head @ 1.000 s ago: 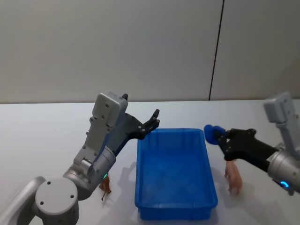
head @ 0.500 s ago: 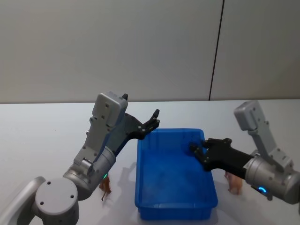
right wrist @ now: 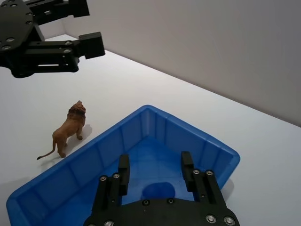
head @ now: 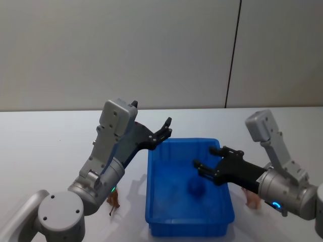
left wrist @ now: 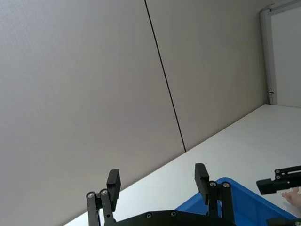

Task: Pick up the two dolls from the table and place them into the box.

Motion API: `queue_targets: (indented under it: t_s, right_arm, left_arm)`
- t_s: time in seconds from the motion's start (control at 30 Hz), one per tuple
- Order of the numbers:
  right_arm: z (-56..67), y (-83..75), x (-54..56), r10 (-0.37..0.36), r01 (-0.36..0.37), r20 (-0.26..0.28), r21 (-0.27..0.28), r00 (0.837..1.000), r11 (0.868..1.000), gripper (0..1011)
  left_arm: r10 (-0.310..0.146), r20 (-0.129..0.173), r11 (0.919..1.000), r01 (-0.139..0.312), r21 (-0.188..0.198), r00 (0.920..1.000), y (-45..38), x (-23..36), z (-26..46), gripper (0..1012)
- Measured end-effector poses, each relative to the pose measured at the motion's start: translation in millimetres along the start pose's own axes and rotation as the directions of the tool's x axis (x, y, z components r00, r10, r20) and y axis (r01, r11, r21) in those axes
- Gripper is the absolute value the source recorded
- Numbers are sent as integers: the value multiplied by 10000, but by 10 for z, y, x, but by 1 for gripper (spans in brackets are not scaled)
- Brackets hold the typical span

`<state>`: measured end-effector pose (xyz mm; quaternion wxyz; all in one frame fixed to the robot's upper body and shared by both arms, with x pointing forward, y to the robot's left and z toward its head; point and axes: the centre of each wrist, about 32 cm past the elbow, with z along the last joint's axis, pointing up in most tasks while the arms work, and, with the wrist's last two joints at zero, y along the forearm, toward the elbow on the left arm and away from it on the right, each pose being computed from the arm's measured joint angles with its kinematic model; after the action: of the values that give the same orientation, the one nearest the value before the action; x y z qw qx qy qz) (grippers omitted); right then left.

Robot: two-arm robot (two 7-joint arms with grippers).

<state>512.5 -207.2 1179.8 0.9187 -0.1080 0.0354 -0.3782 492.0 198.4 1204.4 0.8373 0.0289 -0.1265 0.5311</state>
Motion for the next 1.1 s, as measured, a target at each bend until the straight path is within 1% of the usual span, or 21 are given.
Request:
queue_targets:
  t_s: [0.03, 0.07, 0.1, 0.17, 0.27, 0.3, 0.37, 0.4, 0.47, 0.7, 0.77, 0.8, 0.9, 1.1]
  right_arm:
    - [-2, -6, 7, -36, 36, -13, 5, 10000, 10000, 622]
    - [-8, -18, 17, -93, 93, -39, 8, 9999, 10000, 689]
    - [-12, -26, 24, -139, 139, -63, 17, 9999, 9999, 707]
    - [-21, -42, 38, -211, 211, -99, 19, 9997, 9998, 784]
    - [-36, -86, 68, -380, 381, -166, 44, 9991, 9993, 840]
    - [-39, -106, 82, -461, 462, -198, 64, 9987, 9989, 889]
    - [-44, -128, 94, -542, 544, -230, 78, 9983, 9985, 926]
    - [-51, -154, 109, -639, 641, -265, 85, 9976, 9979, 971]
    - [-60, -193, 130, -769, 772, -311, 89, 9966, 9970, 998]
    - [-98, -318, 192, -1177, 1176, -464, -58, 9920, 9931, 1001]
    - [-119, -382, 224, -1370, 1362, -553, -182, 9890, 9905, 1001]
    - [-119, -382, 224, -1370, 1362, -553, -182, 9890, 9905, 1001]
    - [-145, -463, 259, -1593, 1571, -672, -368, 9849, 9869, 1001]
    - [-189, -582, 290, -1843, 1788, -829, -699, 9794, 9814, 1001]
  left_arm:
    - [0, 0, 10000, 0, 0, 10000, 0, 0, 0, 1001]
    - [-1, 0, 10000, 1, 1, 10000, 0, 0, 0, 1001]
    - [0, 0, 10000, 0, 0, 10000, 0, 0, 0, 1001]
    - [0, 0, 10000, 0, 0, 10000, 0, 0, 0, 1001]
    - [0, 1, 10000, 0, 1, 10000, 0, 0, 0, 1001]
    - [-1, 0, 10000, 1, 1, 10000, 0, 0, 0, 1001]
    - [0, 0, 10000, 0, 0, 10000, 0, 0, 0, 1001]
    - [-1, 0, 10000, 1, 0, 10000, 0, 0, 0, 1001]
    - [-1, 0, 10000, 1, 0, 10000, 0, 0, 0, 1001]
    - [0, -1, 10000, 0, 1, 10000, 0, 0, 0, 1001]
    - [0, 0, 10000, 0, 1, 10000, 0, 0, 0, 1001]
    - [0, 1, 10000, 0, 0, 10000, 0, 0, 0, 1001]
    - [0, 0, 10000, 0, 0, 10000, 0, 0, 0, 1001]
    - [-1, 0, 10000, 1, 0, 10000, 0, 0, 0, 1001]
